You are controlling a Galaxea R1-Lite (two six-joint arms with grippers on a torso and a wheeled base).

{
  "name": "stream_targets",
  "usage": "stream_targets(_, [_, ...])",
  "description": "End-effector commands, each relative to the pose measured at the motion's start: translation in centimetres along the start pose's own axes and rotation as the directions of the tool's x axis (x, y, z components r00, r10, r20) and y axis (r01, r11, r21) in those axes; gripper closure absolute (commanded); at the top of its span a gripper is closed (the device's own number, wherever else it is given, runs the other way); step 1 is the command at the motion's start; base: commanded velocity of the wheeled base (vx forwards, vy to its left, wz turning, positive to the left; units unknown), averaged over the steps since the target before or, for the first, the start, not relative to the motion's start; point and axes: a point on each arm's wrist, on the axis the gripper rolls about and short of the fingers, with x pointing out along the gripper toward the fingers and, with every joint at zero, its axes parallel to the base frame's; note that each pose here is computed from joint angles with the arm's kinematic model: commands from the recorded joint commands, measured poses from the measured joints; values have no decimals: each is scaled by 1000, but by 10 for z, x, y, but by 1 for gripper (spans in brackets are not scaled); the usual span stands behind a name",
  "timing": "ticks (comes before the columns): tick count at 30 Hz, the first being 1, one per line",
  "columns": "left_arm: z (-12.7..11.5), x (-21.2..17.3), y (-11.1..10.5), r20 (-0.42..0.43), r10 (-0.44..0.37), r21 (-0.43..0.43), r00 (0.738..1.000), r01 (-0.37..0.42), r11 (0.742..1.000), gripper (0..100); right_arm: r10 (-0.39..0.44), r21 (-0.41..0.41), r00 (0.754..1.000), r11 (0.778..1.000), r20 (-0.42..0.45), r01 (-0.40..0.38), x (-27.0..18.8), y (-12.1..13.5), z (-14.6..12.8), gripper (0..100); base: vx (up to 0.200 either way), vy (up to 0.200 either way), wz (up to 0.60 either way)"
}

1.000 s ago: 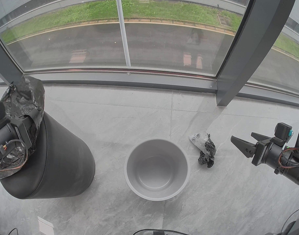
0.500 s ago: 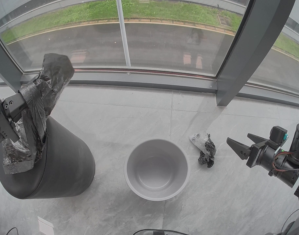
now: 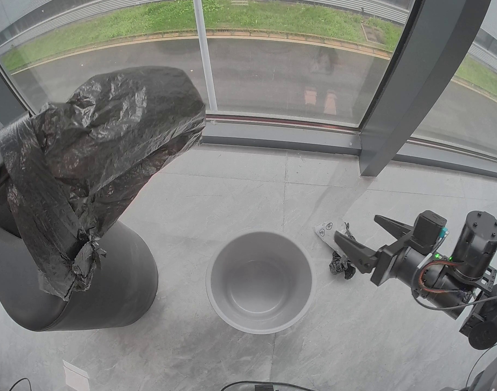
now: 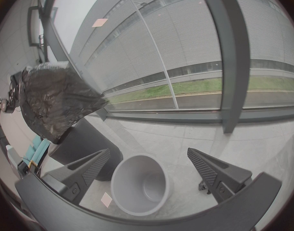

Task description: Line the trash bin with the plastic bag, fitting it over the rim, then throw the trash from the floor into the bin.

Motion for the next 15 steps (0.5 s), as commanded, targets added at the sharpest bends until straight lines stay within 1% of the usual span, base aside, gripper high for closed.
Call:
stream_targets(1, [-1,8,-4,-39,-65,-18,997,64,998,100,76,-62,997,995,-19,-77,32,37,-12,0,0,0,0])
stream_targets(3, [-1,10,-4,-37,-83,-20,996,83,996,100,66,-69,998,995,-13,-67,40,57,-17,0,0,0,0])
stream_targets(5, [0,12,-4,-34,-105,-5,994,105,995,100,59,-79,998,995,-10,-59,43,68,-20,0,0,0,0])
stream_targets(8, [0,18,-5,-38,-157,19,987,158,987,100,76,-99,997,992,-8,-76,42,75,-20,0,0,0,0])
stream_targets(10, [1,20,-6,-39,-169,21,985,170,985,100,81,-102,997,991,-7,-81,42,76,-20,0,0,0,0])
stream_targets(11, [2,27,-5,-35,-184,21,982,185,982,100,98,-106,995,990,-6,-98,40,81,-20,0,0,0,0])
stream_targets(15, [7,37,2,17,-151,7,988,151,988,100,133,-107,991,985,-8,-133,35,93,-21,0,0,0,0])
